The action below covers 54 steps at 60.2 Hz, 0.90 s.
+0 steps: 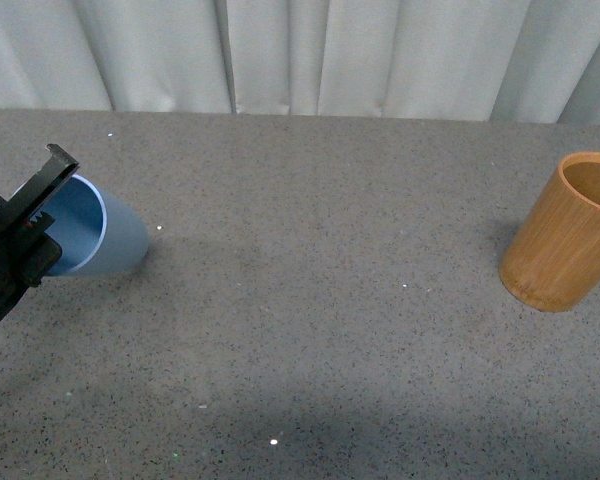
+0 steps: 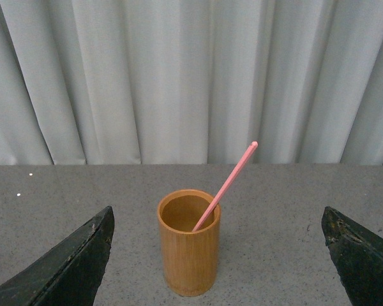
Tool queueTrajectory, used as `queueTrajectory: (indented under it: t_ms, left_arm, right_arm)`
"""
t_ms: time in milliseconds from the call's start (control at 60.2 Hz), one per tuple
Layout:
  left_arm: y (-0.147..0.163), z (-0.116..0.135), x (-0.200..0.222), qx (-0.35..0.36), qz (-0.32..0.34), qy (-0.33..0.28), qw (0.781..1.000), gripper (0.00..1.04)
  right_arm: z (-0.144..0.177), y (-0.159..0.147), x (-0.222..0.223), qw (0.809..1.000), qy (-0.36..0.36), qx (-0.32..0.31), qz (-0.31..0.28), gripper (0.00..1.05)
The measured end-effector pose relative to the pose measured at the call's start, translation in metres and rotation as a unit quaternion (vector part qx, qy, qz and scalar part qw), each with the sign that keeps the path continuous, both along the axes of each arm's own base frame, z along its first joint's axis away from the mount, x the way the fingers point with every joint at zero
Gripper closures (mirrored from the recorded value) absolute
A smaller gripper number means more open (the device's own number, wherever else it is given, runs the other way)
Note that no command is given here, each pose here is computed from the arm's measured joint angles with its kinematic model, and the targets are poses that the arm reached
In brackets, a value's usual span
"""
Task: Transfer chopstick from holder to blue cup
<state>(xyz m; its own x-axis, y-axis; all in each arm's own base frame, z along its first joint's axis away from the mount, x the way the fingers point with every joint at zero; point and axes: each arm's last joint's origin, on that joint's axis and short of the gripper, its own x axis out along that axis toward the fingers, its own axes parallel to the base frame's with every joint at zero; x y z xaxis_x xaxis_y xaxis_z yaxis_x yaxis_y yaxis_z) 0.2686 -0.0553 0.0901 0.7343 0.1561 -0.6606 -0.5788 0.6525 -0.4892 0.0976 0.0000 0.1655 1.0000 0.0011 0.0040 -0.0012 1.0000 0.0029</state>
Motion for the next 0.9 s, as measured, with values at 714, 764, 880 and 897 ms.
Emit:
queueTrajectory:
  t_ms: [714, 764, 880, 897]
  left_arm:
    - [-0.053, 0.039, 0.04, 0.124, -0.299, -0.032, 0.946, 1.01]
    - [-0.058, 0.039, 0.039, 0.135, -0.317, -0.029, 0.938, 1.01]
    - [-0.071, 0.035, 0.036, 0.155, -0.366, -0.015, 0.918, 1.01]
    - [-0.071, 0.035, 0.035, 0.157, -0.369, -0.014, 0.916, 1.01]
  right_arm:
    - [0.0, 0.0, 0.0, 1.0, 0.0, 0.0, 0.0, 0.1]
    - [0.0, 0.0, 0.0, 1.0, 0.0, 0.0, 0.0, 0.1]
    - [0.0, 0.0, 0.0, 1.0, 0.0, 0.0, 0.0, 0.1]
    - [0.0, 0.0, 0.0, 1.0, 0.0, 0.0, 0.0, 0.1]
